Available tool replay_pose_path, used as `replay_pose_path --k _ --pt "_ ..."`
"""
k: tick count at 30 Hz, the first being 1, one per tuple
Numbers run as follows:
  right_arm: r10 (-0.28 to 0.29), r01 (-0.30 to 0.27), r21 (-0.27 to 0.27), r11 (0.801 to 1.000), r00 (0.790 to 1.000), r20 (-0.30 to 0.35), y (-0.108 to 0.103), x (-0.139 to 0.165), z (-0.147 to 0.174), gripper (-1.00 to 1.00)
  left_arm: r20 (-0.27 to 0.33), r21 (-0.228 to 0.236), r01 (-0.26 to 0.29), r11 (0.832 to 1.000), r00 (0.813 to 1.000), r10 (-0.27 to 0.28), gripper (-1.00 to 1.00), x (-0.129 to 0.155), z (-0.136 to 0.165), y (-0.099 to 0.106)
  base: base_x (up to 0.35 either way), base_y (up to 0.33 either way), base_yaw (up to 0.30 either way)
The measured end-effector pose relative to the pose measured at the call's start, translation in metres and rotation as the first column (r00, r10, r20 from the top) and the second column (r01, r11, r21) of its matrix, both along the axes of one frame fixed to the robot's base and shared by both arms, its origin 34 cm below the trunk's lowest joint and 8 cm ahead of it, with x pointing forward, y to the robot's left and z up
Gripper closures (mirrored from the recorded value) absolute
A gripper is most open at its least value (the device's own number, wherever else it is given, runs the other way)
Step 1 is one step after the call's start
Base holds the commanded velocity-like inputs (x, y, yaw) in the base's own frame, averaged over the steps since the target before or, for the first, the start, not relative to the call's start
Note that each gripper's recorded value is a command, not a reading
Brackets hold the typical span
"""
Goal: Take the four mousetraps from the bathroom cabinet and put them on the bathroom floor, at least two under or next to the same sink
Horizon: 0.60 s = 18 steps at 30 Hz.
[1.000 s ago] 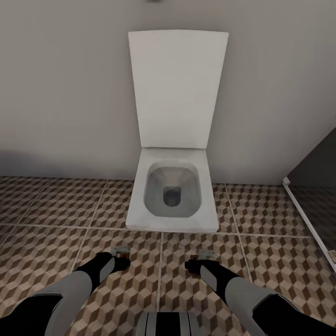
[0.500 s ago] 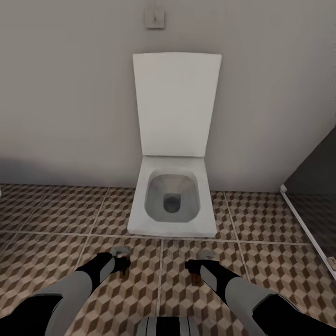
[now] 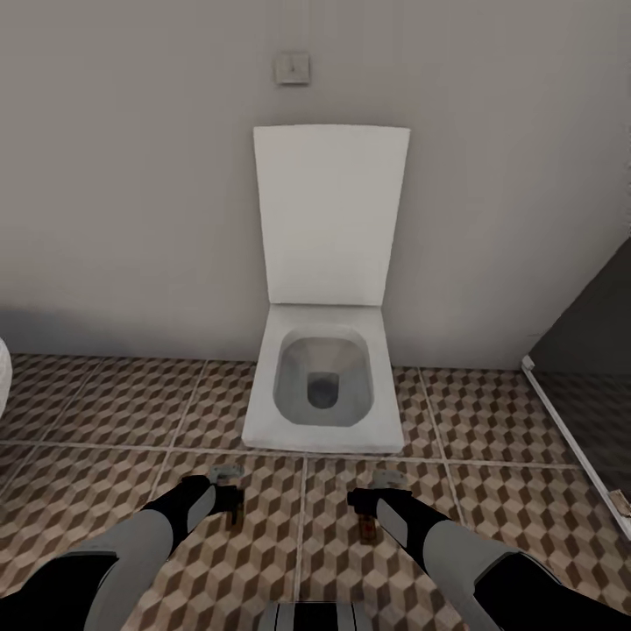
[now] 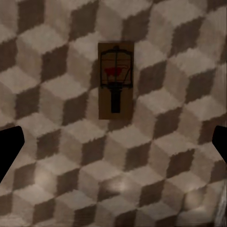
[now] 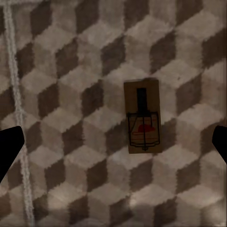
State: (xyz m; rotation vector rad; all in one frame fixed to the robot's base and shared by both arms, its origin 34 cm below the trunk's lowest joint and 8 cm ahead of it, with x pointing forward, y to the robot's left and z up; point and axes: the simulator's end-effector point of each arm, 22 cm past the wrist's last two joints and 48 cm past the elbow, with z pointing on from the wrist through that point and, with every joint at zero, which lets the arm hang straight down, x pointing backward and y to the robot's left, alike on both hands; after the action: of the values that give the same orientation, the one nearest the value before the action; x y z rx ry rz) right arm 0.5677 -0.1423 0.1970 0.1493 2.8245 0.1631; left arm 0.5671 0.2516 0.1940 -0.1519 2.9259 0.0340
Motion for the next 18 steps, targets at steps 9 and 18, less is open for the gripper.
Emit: replay_pose_path --k 9,18 --pt "-0.001 0.001 -0.003 1.0 1.0 -0.009 -0.002 0.002 0.018 -1.0 -0.024 0.054 -0.013 0.998 1.0 0.014 -1.0 -0.004 0.017 0.012 -0.247 0.0 0.0" --pt "-0.002 0.001 -0.012 1.0 0.999 -0.032 -0.007 -0.001 0.034 -1.0 -0.054 0.066 -0.013 0.998 0.998 0.017 -1.0 -0.012 0.032 0.014 -0.302 0.0 0.0"
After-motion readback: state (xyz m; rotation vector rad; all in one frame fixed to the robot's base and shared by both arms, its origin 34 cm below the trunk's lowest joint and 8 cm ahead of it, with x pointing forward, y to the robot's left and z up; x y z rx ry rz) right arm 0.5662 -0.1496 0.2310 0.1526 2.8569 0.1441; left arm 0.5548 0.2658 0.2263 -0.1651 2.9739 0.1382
